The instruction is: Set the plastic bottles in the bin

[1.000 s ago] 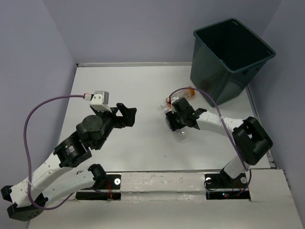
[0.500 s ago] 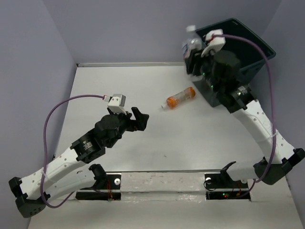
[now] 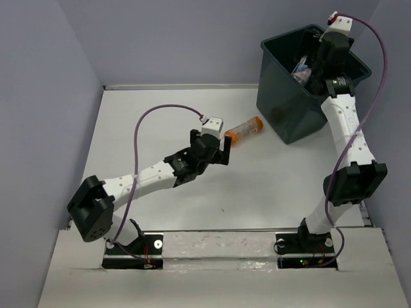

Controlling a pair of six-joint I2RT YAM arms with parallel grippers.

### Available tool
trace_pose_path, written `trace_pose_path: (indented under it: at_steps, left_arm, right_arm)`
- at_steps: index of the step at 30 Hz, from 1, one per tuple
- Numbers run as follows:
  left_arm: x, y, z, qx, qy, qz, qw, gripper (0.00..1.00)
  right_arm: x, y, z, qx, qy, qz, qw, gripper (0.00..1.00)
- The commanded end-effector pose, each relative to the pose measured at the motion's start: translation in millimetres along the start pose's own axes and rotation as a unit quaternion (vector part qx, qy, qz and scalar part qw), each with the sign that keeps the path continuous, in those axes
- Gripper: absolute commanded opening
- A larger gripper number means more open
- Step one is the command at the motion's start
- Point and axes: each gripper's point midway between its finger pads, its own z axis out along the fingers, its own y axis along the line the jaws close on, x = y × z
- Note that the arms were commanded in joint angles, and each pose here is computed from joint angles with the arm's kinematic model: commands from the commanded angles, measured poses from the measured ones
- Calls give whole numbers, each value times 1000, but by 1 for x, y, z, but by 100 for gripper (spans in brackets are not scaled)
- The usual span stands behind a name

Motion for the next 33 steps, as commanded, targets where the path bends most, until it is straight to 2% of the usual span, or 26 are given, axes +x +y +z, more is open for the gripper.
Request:
trace_pose_path:
  at_steps: [1,3,4,5,6,7,8,10,11,12,13,14,17,18,19,21,25,27,28,30,31,32,33]
  left_arm:
    - [-63,-22,33,36,-75,77,994,99]
    - [-52,-29,60,52,-52,104,992,99]
    - [-49,-33,68,66,-43,116,990,99]
    - [-62,-35,78,68,-49,126,988,99]
    - [-39,-31,96,65,-11,155,986,99]
    - [-35,-35,103,72,4,166,983,99]
    - [-46,-41,110,78,-2,180,981,99]
    - [-29,-43,127,85,22,199,976,99]
    - [-35,-50,132,100,16,206,973,99]
    - [-25,-50,143,99,27,211,972,99]
    - [-34,-53,148,106,21,211,971,99]
    - [-34,-53,153,109,24,214,971,99]
    - [-15,-48,183,122,54,227,965,99]
    - [-31,-50,184,126,40,222,966,99]
    - [-3,-51,193,154,81,223,959,99]
    - [8,-50,207,162,98,225,956,99]
    - [30,-36,220,128,121,228,958,99]
    - [38,-30,222,116,128,229,958,99]
    - [36,-23,225,96,121,231,961,97]
    - [42,-18,224,90,125,230,961,86]
    - [31,-21,221,91,108,225,964,80]
    - [29,-22,217,94,104,222,965,65]
    - [21,-23,208,97,90,213,968,58]
  right_arm:
    - [-77,17,-75,-115,-66,99,986,100]
    - [-73,36,-98,-172,-53,131,975,99]
    - [-46,52,-106,-207,-23,129,970,99]
    - [-54,64,-135,-241,-34,138,960,99]
    - [-43,72,-145,-260,-26,141,955,99]
    - [-37,79,-154,-273,-28,145,951,99]
    - [0,89,-158,-283,6,139,949,99]
    - [11,90,-180,-307,11,145,940,99]
    - [38,97,-184,-318,37,145,936,99]
    - [45,96,-188,-323,42,145,934,99]
    - [57,99,-198,-335,53,143,930,98]
    - [53,99,-202,-340,48,145,928,98]
    - [81,108,-224,-373,79,142,914,98]
    - [76,107,-228,-378,73,144,912,98]
    - [87,109,-233,-382,83,146,909,98]
    - [87,107,-242,-389,79,152,905,97]
    - [99,100,-244,-379,86,145,910,97]
    - [98,101,-251,-390,93,147,904,97]
    - [96,101,-254,-396,92,149,901,96]
    - [91,99,-260,-403,85,154,898,96]
    - [90,100,-263,-405,84,155,897,96]
    - [90,96,-263,-397,81,154,901,96]
    - [91,94,-262,-394,80,151,903,96]
